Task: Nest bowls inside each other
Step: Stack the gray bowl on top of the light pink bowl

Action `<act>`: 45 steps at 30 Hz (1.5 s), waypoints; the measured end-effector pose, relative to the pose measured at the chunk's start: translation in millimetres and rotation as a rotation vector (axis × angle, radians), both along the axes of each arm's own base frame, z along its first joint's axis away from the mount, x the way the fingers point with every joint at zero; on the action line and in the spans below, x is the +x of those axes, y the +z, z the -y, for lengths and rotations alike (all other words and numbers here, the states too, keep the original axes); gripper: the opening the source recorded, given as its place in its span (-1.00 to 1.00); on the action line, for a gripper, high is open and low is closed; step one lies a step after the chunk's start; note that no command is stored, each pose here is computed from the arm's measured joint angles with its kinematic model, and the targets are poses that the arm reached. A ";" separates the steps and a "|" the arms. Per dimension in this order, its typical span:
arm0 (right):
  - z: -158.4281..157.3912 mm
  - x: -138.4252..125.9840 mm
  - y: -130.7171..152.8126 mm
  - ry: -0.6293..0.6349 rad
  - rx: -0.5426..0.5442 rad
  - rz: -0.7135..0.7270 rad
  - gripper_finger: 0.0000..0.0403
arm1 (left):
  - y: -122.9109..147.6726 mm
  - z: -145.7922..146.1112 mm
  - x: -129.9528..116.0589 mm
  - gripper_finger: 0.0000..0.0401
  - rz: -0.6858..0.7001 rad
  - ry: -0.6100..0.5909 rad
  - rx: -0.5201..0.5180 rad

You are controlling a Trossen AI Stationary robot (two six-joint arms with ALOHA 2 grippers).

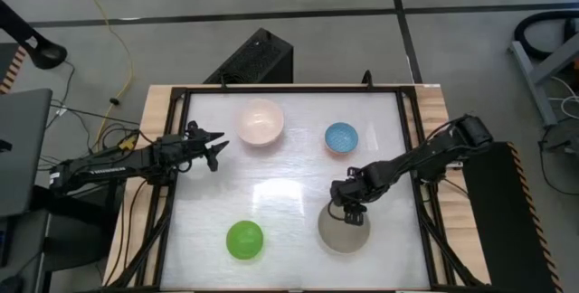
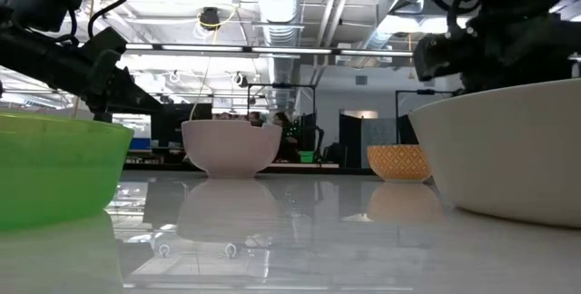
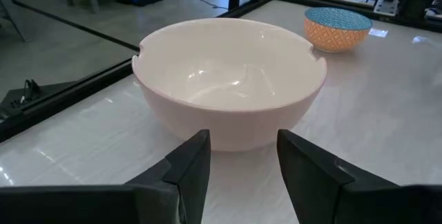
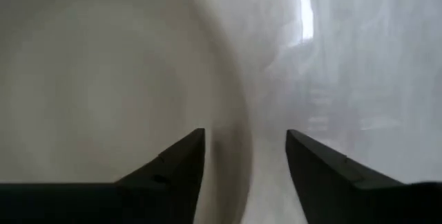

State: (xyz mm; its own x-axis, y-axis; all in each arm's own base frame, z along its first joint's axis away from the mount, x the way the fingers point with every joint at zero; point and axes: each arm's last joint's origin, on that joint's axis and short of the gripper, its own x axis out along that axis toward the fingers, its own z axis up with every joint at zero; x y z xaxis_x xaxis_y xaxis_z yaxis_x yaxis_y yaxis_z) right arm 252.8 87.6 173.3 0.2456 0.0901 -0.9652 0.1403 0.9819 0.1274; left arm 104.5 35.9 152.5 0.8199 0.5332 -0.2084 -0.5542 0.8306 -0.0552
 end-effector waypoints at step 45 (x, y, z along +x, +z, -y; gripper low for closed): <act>292.8 188.6 98.4 -0.387 -0.059 0.676 -0.97 | 0.1 0.0 0.0 -0.21 0.001 0.000 0.000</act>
